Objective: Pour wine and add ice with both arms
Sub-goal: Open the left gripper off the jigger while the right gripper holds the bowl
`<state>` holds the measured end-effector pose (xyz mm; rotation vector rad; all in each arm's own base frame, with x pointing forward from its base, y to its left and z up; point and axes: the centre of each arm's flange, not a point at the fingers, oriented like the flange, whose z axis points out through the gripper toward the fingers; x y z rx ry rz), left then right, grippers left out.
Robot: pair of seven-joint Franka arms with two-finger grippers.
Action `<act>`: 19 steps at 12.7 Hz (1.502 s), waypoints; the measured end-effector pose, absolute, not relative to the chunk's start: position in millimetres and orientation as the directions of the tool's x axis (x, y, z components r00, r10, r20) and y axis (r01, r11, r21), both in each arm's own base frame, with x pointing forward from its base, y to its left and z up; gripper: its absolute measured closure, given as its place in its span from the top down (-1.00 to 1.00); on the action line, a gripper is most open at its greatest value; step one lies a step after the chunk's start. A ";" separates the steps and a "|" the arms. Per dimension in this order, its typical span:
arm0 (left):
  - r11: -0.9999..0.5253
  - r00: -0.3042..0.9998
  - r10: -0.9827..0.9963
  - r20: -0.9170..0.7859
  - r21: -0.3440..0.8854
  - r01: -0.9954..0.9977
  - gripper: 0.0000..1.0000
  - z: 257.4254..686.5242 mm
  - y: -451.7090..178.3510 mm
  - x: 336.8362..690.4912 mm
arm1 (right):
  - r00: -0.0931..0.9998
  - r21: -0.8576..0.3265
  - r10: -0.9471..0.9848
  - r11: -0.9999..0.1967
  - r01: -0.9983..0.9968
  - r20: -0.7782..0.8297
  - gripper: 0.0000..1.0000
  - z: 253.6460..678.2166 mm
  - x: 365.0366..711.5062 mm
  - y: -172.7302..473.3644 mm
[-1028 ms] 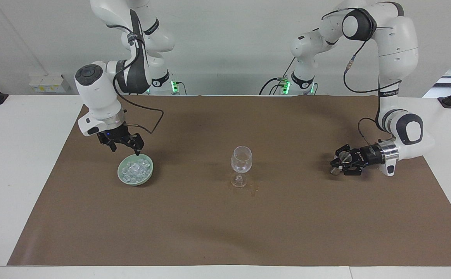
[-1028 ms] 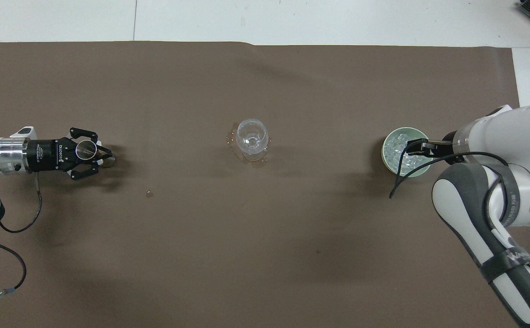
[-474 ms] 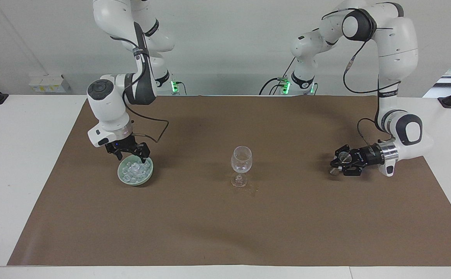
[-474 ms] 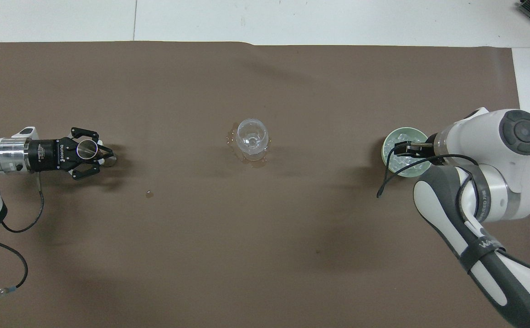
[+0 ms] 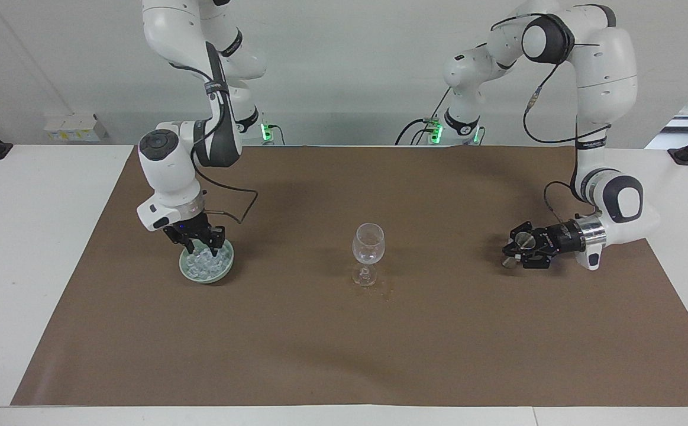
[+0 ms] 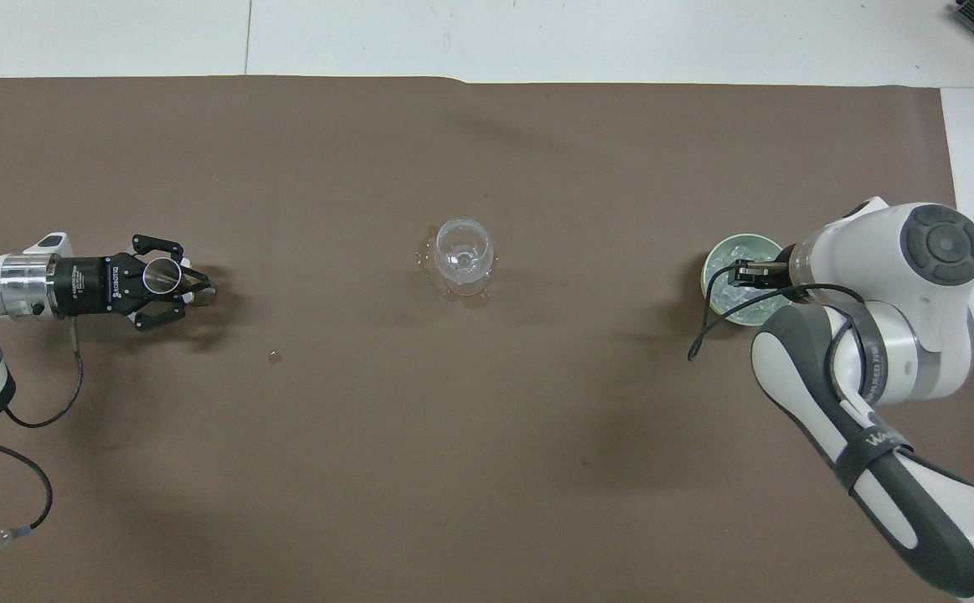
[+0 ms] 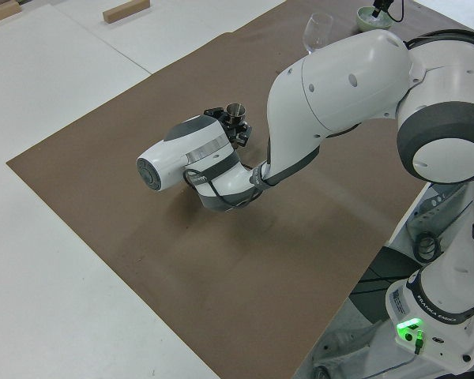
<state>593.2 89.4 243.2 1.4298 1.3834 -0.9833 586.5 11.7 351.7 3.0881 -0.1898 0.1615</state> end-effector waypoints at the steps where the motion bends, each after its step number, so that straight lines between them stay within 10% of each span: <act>1: 0.018 0.067 0.291 -0.954 0.076 0.997 -0.74 243.0 89.3 593.1 | 0.987 0.036 -0.120 -0.992 -0.124 0.108 0.26 351.3 586.8 11.7; 3: 0.013 0.080 0.291 -0.953 0.087 0.996 -0.52 242.3 89.3 593.0 | 0.987 0.035 -0.119 -0.992 -0.124 0.110 0.26 348.9 587.6 11.8; 9: 0.007 0.087 0.292 -0.952 0.093 0.996 1.00 241.9 89.1 592.6 | 0.987 0.036 -0.119 -0.992 -0.123 0.107 0.10 345.7 587.8 12.2; 12: -0.023 0.095 0.312 -0.946 0.092 0.995 1.00 240.8 90.1 590.7 | 0.987 0.036 -0.118 -0.992 -0.123 0.106 -0.42 345.5 587.9 12.2; 19: -0.186 0.222 0.446 -0.867 0.153 0.971 1.00 275.1 109.7 606.2 | 0.980 0.028 -0.124 -0.991 -0.130 0.157 -0.42 367.1 596.9 12.2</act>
